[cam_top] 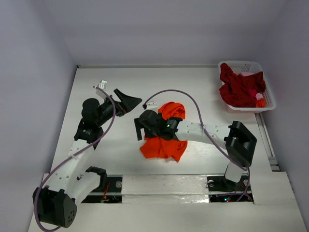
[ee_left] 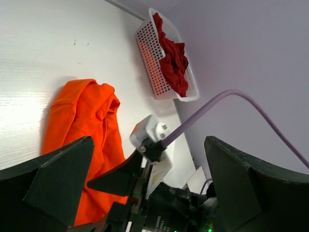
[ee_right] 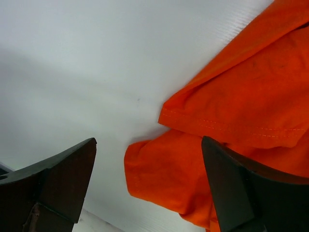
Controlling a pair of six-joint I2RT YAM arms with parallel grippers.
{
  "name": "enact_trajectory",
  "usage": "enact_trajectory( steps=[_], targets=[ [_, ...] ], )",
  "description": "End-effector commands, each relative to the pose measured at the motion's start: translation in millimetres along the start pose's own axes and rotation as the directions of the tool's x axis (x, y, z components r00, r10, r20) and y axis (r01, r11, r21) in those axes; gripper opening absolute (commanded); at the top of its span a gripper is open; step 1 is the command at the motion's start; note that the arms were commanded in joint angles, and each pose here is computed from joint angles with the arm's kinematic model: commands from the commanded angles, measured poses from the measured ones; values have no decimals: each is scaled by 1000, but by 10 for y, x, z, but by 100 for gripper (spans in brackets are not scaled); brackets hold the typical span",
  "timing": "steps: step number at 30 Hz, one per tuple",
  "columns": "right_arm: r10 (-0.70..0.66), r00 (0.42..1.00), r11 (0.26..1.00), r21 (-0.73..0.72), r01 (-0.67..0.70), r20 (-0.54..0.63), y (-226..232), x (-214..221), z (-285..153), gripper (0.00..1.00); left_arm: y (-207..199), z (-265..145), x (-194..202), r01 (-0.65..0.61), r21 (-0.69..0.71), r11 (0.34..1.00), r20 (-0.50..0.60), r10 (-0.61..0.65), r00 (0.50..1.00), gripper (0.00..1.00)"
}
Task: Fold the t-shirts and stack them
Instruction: Flatten out the tshirt
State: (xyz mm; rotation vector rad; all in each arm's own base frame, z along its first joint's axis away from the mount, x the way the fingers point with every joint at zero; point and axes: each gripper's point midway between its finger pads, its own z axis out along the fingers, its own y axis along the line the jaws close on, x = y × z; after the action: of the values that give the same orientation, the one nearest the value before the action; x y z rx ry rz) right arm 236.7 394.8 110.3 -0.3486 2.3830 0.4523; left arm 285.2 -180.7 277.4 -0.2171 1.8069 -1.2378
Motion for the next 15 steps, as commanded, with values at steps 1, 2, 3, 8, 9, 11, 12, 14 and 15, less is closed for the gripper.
enact_trajectory(
  steps=[1, 2, 3, 8, 9, 11, 12, 14, 15],
  targets=[
    [65, 991, 996, -64, -58, 121, 157, -419, -295, 95, -145, -75, -23, -36, 58, 998, 5, 36, 999, 99],
    [74, 987, 996, -52, -68, 139, 122, -469, -349, 95, -95, -77, 27, -26, 51, 998, -7, 26, 1000, 99],
    [90, 982, 995, -61, -81, 167, 113, -564, -474, 95, -51, -86, 77, -20, 48, 999, -16, 21, 1000, 99],
    [122, 953, 992, 9, -129, 276, -123, -892, -925, 94, 336, -137, 460, 35, -4, 999, -84, -35, 996, 99],
    [141, 942, 989, 4, -150, 306, -155, -991, -1073, 94, 342, -160, 489, 37, 7, 999, -80, -36, 996, 99],
    [160, 924, 982, 39, -184, 348, -286, -1095, -1263, 94, 529, -202, 659, 65, -31, 997, -102, -68, 992, 99],
    [179, 910, 979, 28, -204, 375, -300, -1193, -1393, 94, 578, -218, 695, 72, -42, 997, -100, -76, 992, 99],
    [200, 887, 972, 29, -233, 416, -392, -1315, -1638, 94, 723, -244, 817, 94, -68, 993, -108, -101, 989, 99],
    [209, 879, 971, 15, -238, 428, -389, -1373, -1726, 94, 709, -242, 825, 93, -44, 995, -102, -97, 990, 99]
  ],
)
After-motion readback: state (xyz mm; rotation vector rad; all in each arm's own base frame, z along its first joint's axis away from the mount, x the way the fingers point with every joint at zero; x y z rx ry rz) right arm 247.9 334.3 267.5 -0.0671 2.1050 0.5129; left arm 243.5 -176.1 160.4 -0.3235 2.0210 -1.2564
